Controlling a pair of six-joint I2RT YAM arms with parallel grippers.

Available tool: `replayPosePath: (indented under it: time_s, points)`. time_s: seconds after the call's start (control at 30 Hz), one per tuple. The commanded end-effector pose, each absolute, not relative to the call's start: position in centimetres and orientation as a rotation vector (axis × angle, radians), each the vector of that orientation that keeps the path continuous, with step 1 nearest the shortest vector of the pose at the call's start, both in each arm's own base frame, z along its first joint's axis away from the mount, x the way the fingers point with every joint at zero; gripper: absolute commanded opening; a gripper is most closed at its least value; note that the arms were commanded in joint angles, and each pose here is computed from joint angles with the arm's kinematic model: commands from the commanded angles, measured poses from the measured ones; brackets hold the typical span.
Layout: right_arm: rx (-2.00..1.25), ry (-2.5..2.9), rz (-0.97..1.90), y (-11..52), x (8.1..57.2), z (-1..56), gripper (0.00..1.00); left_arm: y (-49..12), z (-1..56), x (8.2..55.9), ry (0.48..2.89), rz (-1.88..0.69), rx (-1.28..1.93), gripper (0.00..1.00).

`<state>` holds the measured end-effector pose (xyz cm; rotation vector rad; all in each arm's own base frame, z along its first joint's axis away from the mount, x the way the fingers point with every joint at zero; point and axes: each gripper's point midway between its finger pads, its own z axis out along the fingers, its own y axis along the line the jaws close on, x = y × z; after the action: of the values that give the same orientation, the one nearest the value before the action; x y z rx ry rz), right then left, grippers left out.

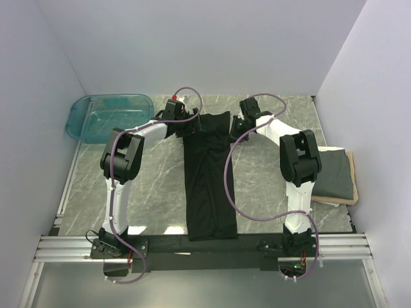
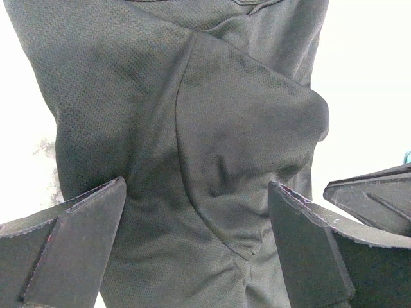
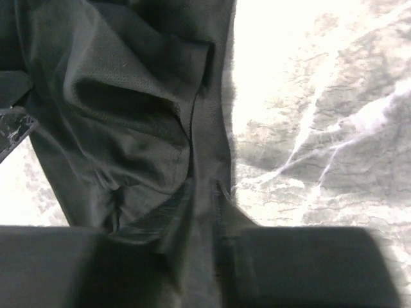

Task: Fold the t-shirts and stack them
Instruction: Fold the tshirt

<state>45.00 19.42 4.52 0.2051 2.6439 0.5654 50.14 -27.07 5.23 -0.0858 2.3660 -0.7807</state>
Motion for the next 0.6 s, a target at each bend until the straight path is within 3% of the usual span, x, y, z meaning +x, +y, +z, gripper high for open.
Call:
replayPosePath:
  time_s: [0.0, 0.13, 0.33, 0.57]
  points:
    - [0.136, 2.563, 0.615, 20.0, 46.4, 7.7, 0.26, -26.2, 3.9, 50.3, 2.396, -0.737, -0.061, 0.99]
    - [-0.008, 2.461, 0.793, 22.5, 46.8, 11.1, 0.34, -26.3, 4.4, 50.5, 2.386, -0.746, -0.053, 1.0]
    - [-0.15, 2.369, 1.005, 26.7, 46.8, 13.6, 0.36, -26.5, 4.5, 50.5, 2.382, -0.755, -0.046, 0.99]
    - [-0.072, 2.428, 0.96, 28.8, 50.4, 10.6, 0.36, -26.6, 4.5, 50.4, 2.382, -0.769, -0.044, 0.99]
